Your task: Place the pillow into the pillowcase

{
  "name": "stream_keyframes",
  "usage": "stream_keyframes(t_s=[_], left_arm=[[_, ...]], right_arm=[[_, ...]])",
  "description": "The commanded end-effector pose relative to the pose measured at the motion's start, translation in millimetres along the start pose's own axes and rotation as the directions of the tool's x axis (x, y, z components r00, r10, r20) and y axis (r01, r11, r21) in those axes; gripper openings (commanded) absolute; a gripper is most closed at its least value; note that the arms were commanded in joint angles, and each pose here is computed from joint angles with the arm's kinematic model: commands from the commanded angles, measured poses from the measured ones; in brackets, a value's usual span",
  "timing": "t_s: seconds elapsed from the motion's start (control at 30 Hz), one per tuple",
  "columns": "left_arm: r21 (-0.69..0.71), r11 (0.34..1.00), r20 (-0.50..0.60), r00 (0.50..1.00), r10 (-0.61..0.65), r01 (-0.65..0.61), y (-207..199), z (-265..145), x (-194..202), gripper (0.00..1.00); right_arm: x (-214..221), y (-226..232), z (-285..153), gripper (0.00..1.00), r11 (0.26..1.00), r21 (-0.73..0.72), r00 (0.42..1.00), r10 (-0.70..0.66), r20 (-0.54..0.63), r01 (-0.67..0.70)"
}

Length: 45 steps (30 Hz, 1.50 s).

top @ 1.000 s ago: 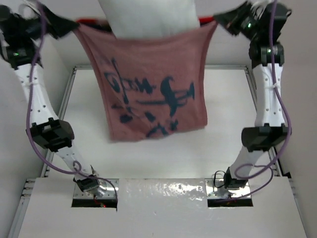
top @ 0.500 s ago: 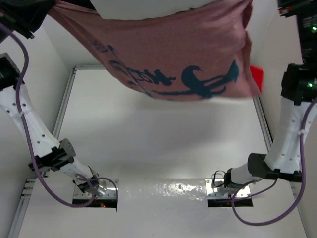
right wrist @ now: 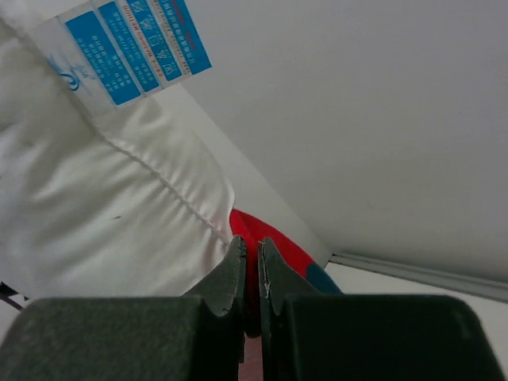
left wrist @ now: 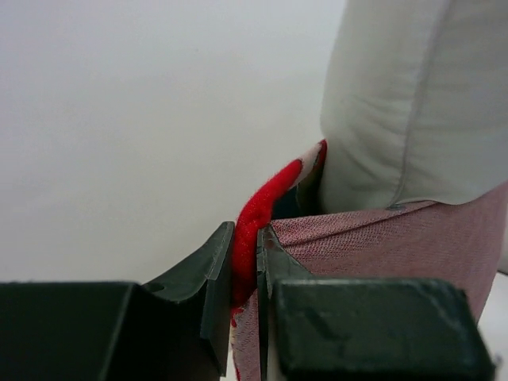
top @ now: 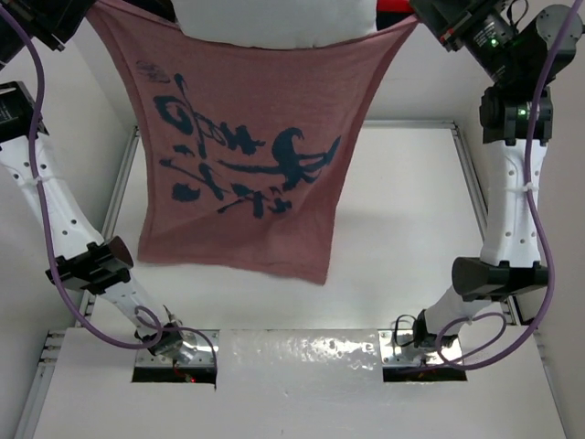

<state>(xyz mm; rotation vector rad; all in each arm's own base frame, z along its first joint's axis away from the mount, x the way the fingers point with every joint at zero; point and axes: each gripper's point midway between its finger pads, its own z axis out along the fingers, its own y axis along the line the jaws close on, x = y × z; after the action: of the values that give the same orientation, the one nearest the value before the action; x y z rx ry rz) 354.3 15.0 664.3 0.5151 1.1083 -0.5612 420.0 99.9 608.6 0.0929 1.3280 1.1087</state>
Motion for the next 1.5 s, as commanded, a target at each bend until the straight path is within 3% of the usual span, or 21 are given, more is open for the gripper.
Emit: stream_keyframes(t_s=[0.0, 0.1, 0.23, 0.3, 0.33, 0.4, 0.43, 0.47, 0.5, 0.53, 0.7, 0.77, 0.8, 0.97, 1.07, 1.1, 1.17, 1.27, 1.37, 1.4, 1.47], left_arm=[[-0.197, 0.97, 0.121, 0.978, 0.17, -0.144, 24.7, -11.6, -43.3, 0.0], [-0.277, 0.95, -0.016, 0.989, 0.147, -0.145, 47.0, -6.3, 9.5, 0.0], [-0.27, 0.951, -0.315, 0.92, -0.235, 0.15, 58.3, -20.7, 207.0, 0.0], [-0.181, 0.972, -0.209, 0.96, -0.187, 0.15, 55.4, -0.9, 146.1, 0.0], [-0.107, 0.99, -0.092, 0.992, 0.087, -0.097, 18.3, 13.5, 34.2, 0.0], [-0.073, 0.989, -0.125, 0.985, 0.116, -0.126, 14.1, 14.0, 33.2, 0.0], [-0.052, 0.998, -0.308, 0.951, 0.011, -0.029, 3.5, 3.2, 104.9, 0.0], [-0.079, 0.997, -0.397, 0.917, -0.042, 0.011, 6.9, -6.7, 162.0, 0.0], [-0.116, 0.991, -0.43, 0.896, -0.106, 0.061, 11.6, -18.0, 209.0, 0.0], [-0.191, 0.971, -0.405, 0.889, -0.212, 0.144, 22.1, -28.9, 233.0, 0.0], [-0.078, 0.977, 0.006, 0.98, 0.198, -0.197, 22.9, -6.4, -19.4, 0.0], [-0.11, 0.993, -0.177, 0.984, 0.013, -0.033, 18.9, -8.9, 57.8, 0.0], [-0.198, 0.964, -0.3, 0.925, -0.231, 0.176, 40.9, -24.9, 185.4, 0.0], [-0.022, 0.947, 0.171, 0.933, 0.318, -0.319, -22.7, -19.7, -75.9, 0.0], [-0.089, 0.984, -0.046, 0.988, 0.148, -0.152, -8.4, -14.3, 11.4, 0.0], [-0.117, 0.99, -0.188, 0.98, 0.056, -0.079, 11.3, -13.7, 96.3, 0.0], [-0.053, 0.998, -0.159, 0.986, -0.051, 0.043, 19.0, -12.9, 88.2, 0.0], [-0.068, 0.974, 0.1, 0.97, 0.22, -0.214, -3.6, -29.8, -64.6, 0.0], [-0.103, 0.989, -0.075, 0.993, 0.096, -0.104, 12.6, -22.0, -1.1, 0.0], [-0.176, 0.983, -0.18, 0.979, -0.092, 0.06, 56.8, -31.1, 114.4, 0.0], [-0.249, 0.968, -0.186, 0.979, -0.082, 0.034, 51.2, -36.0, 120.2, 0.0]], right_arm=[[-95.4, 65.0, -36.7, 0.0, 0.973, 0.02, 0.907, -0.222, 0.358, 0.23], [-13.5, -25.9, -24.0, 0.0, 0.969, 0.183, 0.966, -0.196, 0.168, 0.165], [145.8, -94.2, 4.3, 0.0, 0.956, 0.26, 0.976, -0.088, -0.198, 0.138], [15.2, 48.3, 19.1, 0.0, 0.964, 0.057, 0.961, -0.265, 0.077, 0.261], [1.5, 35.0, 50.0, 0.0, 0.96, 0.074, 0.953, -0.276, 0.126, 0.268], [-2.0, 24.5, 38.7, 0.0, 0.96, 0.119, 0.959, -0.267, 0.099, 0.255], [12.7, 59.6, -13.7, 0.0, 0.947, 0.124, 0.952, -0.302, 0.041, 0.295], [149.0, -93.7, -24.9, 0.0, 0.908, 0.343, 0.963, -0.177, -0.203, 0.24], [82.4, -12.1, -27.4, 0.0, 0.964, 0.181, 0.976, -0.208, 0.065, 0.194], [151.3, -79.4, -44.5, 0.0, 0.963, 0.254, 0.996, -0.08, -0.034, 0.086], [-58.6, 120.2, -19.6, 0.0, 0.925, 0.071, 0.879, -0.378, 0.291, 0.374], [-16.4, 62.5, -20.8, 0.0, 0.903, 0.215, 0.917, -0.393, 0.065, 0.372], [62.0, -18.7, -23.5, 0.0, 0.891, 0.315, 0.943, -0.283, -0.175, 0.326], [-75.1, 119.6, -31.3, 0.0, 0.925, 0.091, 0.854, -0.377, 0.358, 0.37], [-79.1, 135.6, -61.2, 0.0, 0.908, 0.112, 0.829, -0.416, 0.373, 0.404], [4.2, 31.9, -54.6, 0.0, 0.936, 0.21, 0.925, -0.323, 0.202, 0.281], [13.3, -16.7, -47.2, 0.0, 0.959, 0.238, 0.957, -0.207, 0.206, 0.156], [-107.0, 157.8, -59.9, 0.0, 0.929, -0.014, 0.832, -0.326, 0.448, 0.371], [-93.2, 148.8, -82.9, 0.0, 0.919, 0.082, 0.838, -0.387, 0.385, 0.386], [-9.0, 9.3, -44.8, 0.0, 0.947, 0.222, 0.949, -0.271, 0.16, 0.232], [-1.6, -2.2, -42.7, 0.0, 0.986, 0.139, 0.96, -0.126, 0.249, 0.094]])
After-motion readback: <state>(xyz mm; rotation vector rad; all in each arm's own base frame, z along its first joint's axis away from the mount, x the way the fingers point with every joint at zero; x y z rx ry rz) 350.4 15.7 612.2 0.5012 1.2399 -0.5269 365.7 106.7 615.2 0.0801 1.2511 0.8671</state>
